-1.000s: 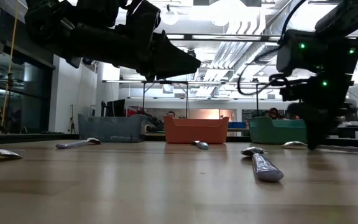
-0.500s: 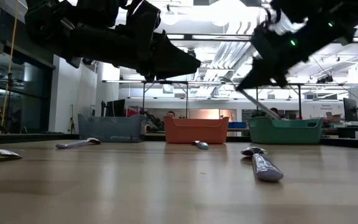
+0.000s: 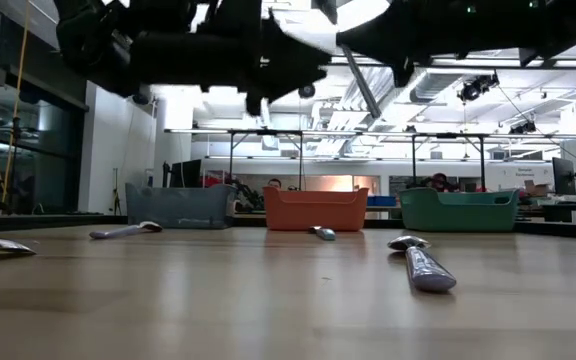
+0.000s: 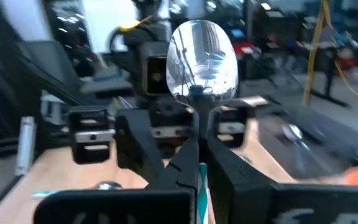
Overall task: Sort silverware by color (type)
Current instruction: Put the blue patterned spoon into the black bin
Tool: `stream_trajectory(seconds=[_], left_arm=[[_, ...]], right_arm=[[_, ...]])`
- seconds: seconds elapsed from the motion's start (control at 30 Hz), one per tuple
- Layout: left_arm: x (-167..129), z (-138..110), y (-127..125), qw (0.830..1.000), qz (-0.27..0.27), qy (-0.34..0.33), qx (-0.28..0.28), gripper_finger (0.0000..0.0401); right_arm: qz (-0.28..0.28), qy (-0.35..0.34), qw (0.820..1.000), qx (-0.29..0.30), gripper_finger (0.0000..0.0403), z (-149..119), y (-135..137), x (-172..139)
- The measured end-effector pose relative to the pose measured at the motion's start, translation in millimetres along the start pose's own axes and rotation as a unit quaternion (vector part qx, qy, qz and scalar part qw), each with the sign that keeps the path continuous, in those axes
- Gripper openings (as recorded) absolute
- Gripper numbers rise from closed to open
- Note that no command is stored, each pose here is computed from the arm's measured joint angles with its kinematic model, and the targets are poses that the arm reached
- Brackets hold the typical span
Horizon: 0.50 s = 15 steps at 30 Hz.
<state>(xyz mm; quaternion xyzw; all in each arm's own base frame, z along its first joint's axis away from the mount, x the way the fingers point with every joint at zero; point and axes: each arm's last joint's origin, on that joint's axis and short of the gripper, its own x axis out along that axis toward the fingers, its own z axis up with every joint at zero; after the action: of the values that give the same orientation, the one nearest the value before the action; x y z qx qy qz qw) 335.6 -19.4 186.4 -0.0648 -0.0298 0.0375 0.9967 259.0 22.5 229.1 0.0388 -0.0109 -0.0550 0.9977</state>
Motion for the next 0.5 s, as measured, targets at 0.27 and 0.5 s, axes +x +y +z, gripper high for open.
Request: stream_trajectory(seconds=[0.27, 0.5], left_arm=[[19.8, 10.5, -6.4, 0.999, -0.033, -0.02, 0.004, 0.0171], [28.5, 14.1, -7.9, 0.999, -0.034, -0.03, 0.018, 0.0201]], right_arm=[[0.033, -0.039, 0.999, -0.012, 0.0, 5.4, 6.3, 0.9], [0.045, -0.043, 0.998, -0.011, 0.0, 6.2, 6.9, 0.8]])
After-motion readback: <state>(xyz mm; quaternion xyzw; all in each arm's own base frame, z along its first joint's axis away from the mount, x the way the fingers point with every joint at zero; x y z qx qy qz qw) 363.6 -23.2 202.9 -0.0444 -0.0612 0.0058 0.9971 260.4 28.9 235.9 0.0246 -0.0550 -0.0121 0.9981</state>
